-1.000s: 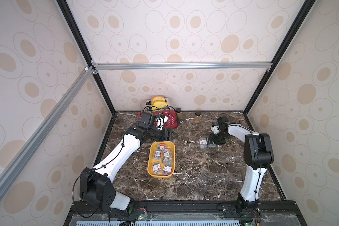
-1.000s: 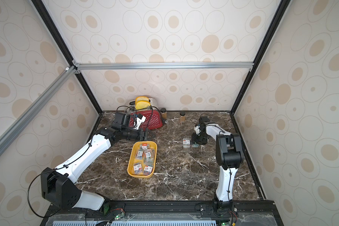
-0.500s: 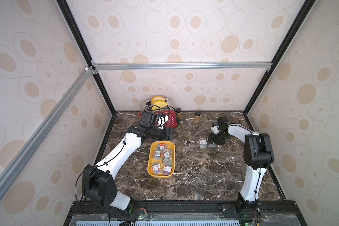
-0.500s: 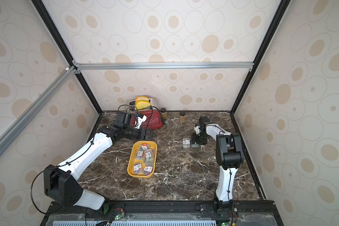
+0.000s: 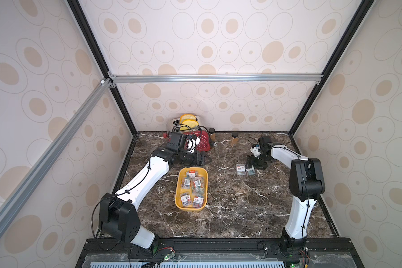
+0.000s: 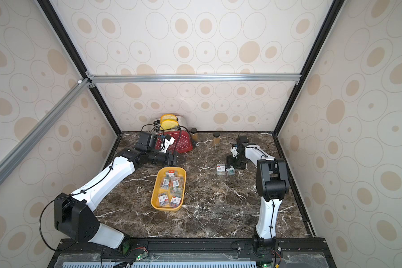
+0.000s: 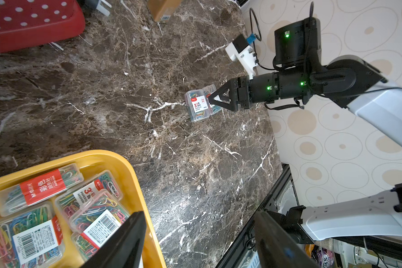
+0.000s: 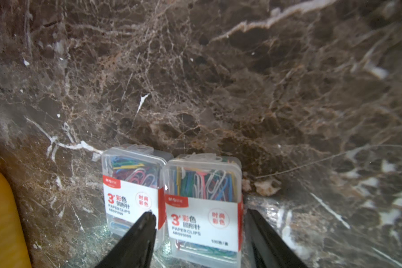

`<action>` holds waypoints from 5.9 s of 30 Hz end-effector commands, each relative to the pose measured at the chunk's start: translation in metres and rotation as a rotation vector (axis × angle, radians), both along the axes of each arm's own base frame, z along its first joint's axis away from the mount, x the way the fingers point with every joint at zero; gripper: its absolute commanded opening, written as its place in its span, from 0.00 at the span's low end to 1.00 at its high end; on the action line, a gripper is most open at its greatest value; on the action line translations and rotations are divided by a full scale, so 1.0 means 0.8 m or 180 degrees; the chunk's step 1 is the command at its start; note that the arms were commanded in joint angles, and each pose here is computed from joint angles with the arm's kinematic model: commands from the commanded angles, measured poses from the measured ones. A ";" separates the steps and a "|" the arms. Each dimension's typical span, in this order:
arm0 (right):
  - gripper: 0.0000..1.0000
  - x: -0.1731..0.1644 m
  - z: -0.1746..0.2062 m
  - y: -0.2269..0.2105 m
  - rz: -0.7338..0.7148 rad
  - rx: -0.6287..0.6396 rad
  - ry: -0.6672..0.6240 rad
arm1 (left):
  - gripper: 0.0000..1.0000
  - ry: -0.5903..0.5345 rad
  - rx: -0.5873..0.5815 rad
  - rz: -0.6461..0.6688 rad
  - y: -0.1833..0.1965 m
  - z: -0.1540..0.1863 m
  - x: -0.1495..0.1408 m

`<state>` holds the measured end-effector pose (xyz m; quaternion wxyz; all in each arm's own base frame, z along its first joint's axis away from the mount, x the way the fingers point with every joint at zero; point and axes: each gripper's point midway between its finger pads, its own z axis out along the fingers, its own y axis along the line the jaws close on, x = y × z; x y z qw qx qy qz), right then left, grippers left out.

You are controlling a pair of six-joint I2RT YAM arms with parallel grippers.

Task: Take the paper clips out of the storage box
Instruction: Place the boxed paper clips at the center of the board, then pick up the boxed paper clips from the storage box.

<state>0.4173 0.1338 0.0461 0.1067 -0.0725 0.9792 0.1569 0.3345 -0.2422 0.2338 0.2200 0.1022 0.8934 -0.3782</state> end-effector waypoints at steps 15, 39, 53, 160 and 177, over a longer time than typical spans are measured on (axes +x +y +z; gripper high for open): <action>0.68 -0.029 0.120 0.006 0.0181 -0.0007 -0.0457 | 0.79 0.0191 0.0573 0.0393 0.038 -0.071 -0.010; 0.69 -0.101 0.164 0.031 0.0556 -0.0092 -0.0665 | 0.80 0.0682 0.1471 0.1080 0.054 -0.188 -0.005; 0.69 -0.104 0.166 0.034 0.0574 -0.0041 -0.0662 | 0.78 0.0793 0.1540 0.0970 0.043 -0.218 -0.006; 0.60 -0.174 0.435 0.272 0.1713 0.4290 -0.0194 | 0.35 -0.0820 -0.2477 0.0272 -0.061 0.235 0.010; 0.09 -0.184 0.423 0.269 0.1792 0.4123 -0.0122 | 0.58 -0.0829 -0.2235 0.0328 -0.057 0.215 0.012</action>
